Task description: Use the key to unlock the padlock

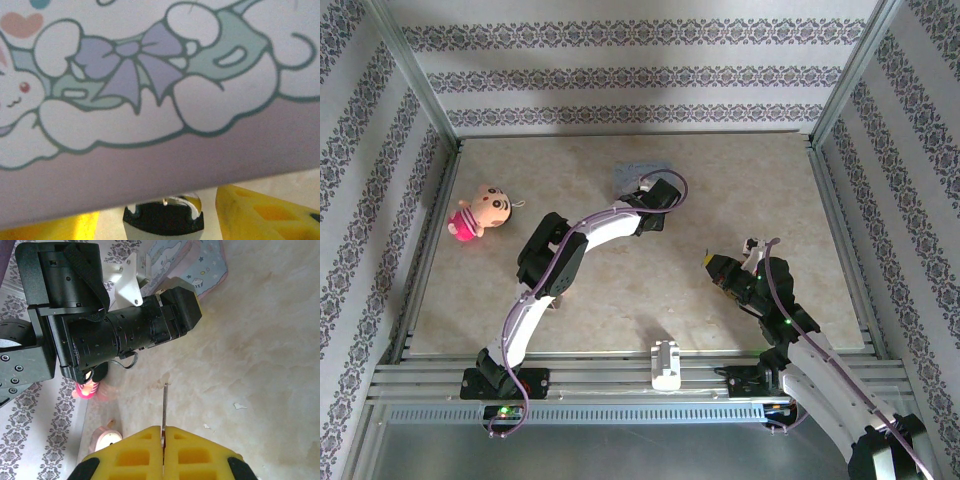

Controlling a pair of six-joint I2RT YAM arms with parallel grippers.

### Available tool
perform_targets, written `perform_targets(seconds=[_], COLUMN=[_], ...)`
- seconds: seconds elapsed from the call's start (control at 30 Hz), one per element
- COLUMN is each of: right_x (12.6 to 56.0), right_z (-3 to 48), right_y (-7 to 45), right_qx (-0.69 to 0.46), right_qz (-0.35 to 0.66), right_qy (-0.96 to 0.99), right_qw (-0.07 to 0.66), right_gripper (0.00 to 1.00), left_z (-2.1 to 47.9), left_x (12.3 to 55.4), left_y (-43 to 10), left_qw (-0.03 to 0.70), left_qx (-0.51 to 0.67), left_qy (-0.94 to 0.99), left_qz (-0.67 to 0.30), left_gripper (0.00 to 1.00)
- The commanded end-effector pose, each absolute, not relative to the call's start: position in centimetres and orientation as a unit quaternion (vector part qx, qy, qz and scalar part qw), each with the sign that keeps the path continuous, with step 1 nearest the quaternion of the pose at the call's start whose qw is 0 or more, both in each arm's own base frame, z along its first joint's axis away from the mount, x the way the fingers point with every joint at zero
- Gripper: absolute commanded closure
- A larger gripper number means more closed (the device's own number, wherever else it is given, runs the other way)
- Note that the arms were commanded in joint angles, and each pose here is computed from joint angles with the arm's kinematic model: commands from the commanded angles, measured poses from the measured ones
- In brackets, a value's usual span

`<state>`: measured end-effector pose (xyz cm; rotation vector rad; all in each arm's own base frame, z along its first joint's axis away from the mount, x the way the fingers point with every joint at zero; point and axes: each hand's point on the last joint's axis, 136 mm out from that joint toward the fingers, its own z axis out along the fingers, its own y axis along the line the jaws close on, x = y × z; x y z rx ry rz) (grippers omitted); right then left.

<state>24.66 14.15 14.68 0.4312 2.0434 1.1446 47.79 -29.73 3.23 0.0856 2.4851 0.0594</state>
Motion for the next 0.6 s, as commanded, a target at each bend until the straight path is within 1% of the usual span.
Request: perform_targets(seconds=[0.0, 0.37, 0.57], right_x=[25.0, 25.2, 25.1], right_z=[15.0, 14.8, 14.8], right_y=[13.8, 14.0, 14.0], right_qx=[0.17, 0.166, 0.165], right_qz=[0.44, 0.438, 0.439], right_qy=[0.795, 0.8, 0.799], right_qw=[0.381, 0.376, 0.377], right_gripper=[1.0, 1.0, 1.0], left_z=[3.8, 4.0, 3.3], left_x=[49.4, 50.3, 50.5], left_y=[-30.2, -29.8, -29.2], left_qw=[0.346, 0.373, 0.379], left_qx=[0.021, 0.003, -0.011], left_qy=[0.938, 0.927, 0.925], left_qz=[0.01, 0.02, 0.03], left_gripper=[0.39, 0.47, 0.49])
